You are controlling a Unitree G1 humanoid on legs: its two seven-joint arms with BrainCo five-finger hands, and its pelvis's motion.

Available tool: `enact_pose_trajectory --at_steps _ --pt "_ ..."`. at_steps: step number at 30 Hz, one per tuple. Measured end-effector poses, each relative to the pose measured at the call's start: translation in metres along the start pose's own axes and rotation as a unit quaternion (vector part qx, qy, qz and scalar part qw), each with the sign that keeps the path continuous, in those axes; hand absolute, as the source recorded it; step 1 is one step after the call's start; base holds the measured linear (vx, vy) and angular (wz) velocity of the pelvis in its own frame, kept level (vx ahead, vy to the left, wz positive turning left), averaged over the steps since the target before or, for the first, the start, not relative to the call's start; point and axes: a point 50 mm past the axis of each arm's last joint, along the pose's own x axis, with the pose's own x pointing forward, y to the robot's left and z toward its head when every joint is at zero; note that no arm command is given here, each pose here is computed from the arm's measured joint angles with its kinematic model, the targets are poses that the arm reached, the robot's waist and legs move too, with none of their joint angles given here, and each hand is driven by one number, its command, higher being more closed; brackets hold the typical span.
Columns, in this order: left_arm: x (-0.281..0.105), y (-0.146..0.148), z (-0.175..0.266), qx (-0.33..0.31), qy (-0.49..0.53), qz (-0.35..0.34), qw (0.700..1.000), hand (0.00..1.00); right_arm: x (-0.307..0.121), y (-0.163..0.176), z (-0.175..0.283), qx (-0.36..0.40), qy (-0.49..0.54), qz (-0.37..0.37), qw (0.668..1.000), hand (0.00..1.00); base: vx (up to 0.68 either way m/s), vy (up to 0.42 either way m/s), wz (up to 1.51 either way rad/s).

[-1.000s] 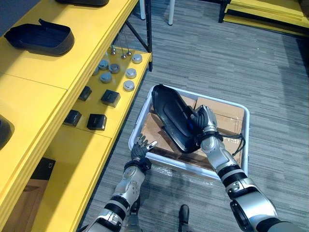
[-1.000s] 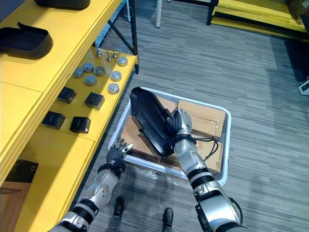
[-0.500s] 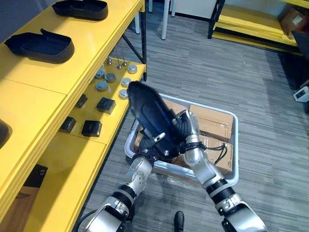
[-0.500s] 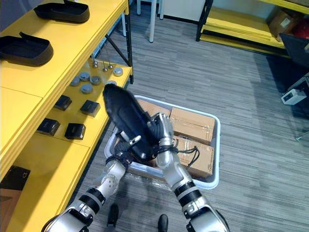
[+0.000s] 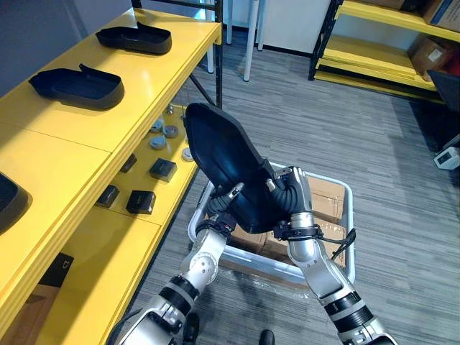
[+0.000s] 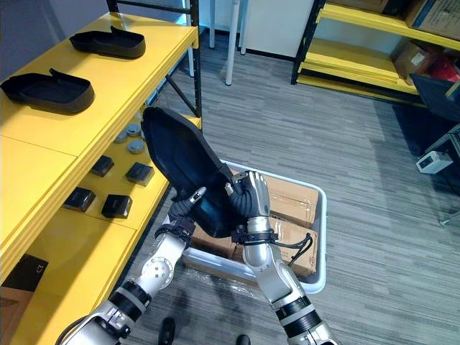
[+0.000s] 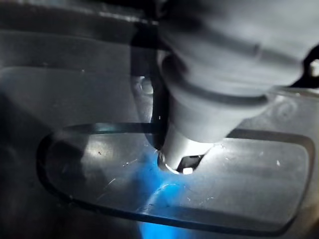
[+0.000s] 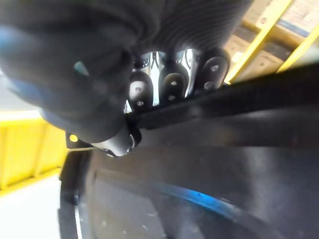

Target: Walk over and take plastic housings, then place them on the shelf

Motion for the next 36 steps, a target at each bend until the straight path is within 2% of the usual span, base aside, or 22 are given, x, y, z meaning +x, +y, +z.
enact_pose_trajectory --at_steps 6,7,14,17,18,19,21,23,24,25,28,30,34,36 --pt "-0.042 0.001 -0.005 -0.007 -0.013 -0.023 1.000 1.00 -0.038 -0.007 0.021 0.051 -0.011 -0.003 0.999 1.00 0.00 0.005 0.00" --pt "-0.050 0.001 -0.005 0.008 -0.019 -0.027 0.999 1.00 -0.049 -0.011 0.023 0.058 -0.008 0.000 0.998 0.00 -0.05 0.020 0.00" --pt "-0.086 0.026 -0.011 0.126 -0.042 0.017 0.991 1.00 -0.101 -0.003 0.017 0.152 0.084 0.061 0.983 0.00 -0.02 0.014 0.07" --pt "-0.094 0.035 0.010 0.201 -0.109 0.063 0.971 1.00 -0.115 0.014 0.012 0.201 0.120 0.113 0.966 0.00 0.00 0.011 0.42" --pt "-0.095 0.034 0.017 0.245 -0.141 0.081 0.956 1.00 -0.120 0.020 0.009 0.213 0.135 0.134 0.958 0.00 0.00 0.012 0.73" --pt "-0.095 0.033 0.021 0.262 -0.155 0.088 0.948 1.00 -0.123 0.024 0.008 0.216 0.141 0.147 0.955 0.00 0.01 0.031 1.00" --pt "-0.096 0.029 0.032 0.347 -0.219 0.132 0.902 1.00 -0.128 0.035 0.003 0.221 0.159 0.166 0.948 0.00 0.02 0.059 1.37" --pt "-0.098 0.033 0.037 0.392 -0.243 0.167 0.871 1.00 -0.123 0.035 -0.001 0.219 0.161 0.156 0.950 0.00 0.04 0.111 1.19" --pt "-0.105 0.041 0.046 0.440 -0.264 0.212 0.832 1.00 -0.114 0.031 -0.006 0.211 0.157 0.137 0.955 0.00 0.07 0.124 0.83" --pt "-0.108 0.045 0.049 0.457 -0.270 0.229 0.816 1.00 -0.111 0.028 -0.007 0.209 0.156 0.128 0.957 0.00 0.12 0.127 0.66" --pt "-0.132 0.063 0.071 0.518 -0.295 0.309 0.741 1.00 -0.099 0.016 -0.011 0.208 0.154 0.079 0.963 0.00 0.20 0.173 0.45" --pt "-0.136 0.063 0.075 0.535 -0.299 0.324 0.721 1.00 -0.096 0.005 -0.019 0.197 0.164 0.051 0.965 0.00 0.35 0.210 0.93" --pt "-0.137 0.049 0.086 0.554 -0.336 0.310 0.696 1.00 -0.092 -0.011 -0.030 0.188 0.177 0.009 0.966 0.00 0.28 0.172 1.21" --pt "-0.136 0.045 0.096 0.560 -0.362 0.317 0.675 1.00 -0.090 -0.013 -0.029 0.230 0.177 -0.007 0.957 0.00 0.24 -0.017 1.32"
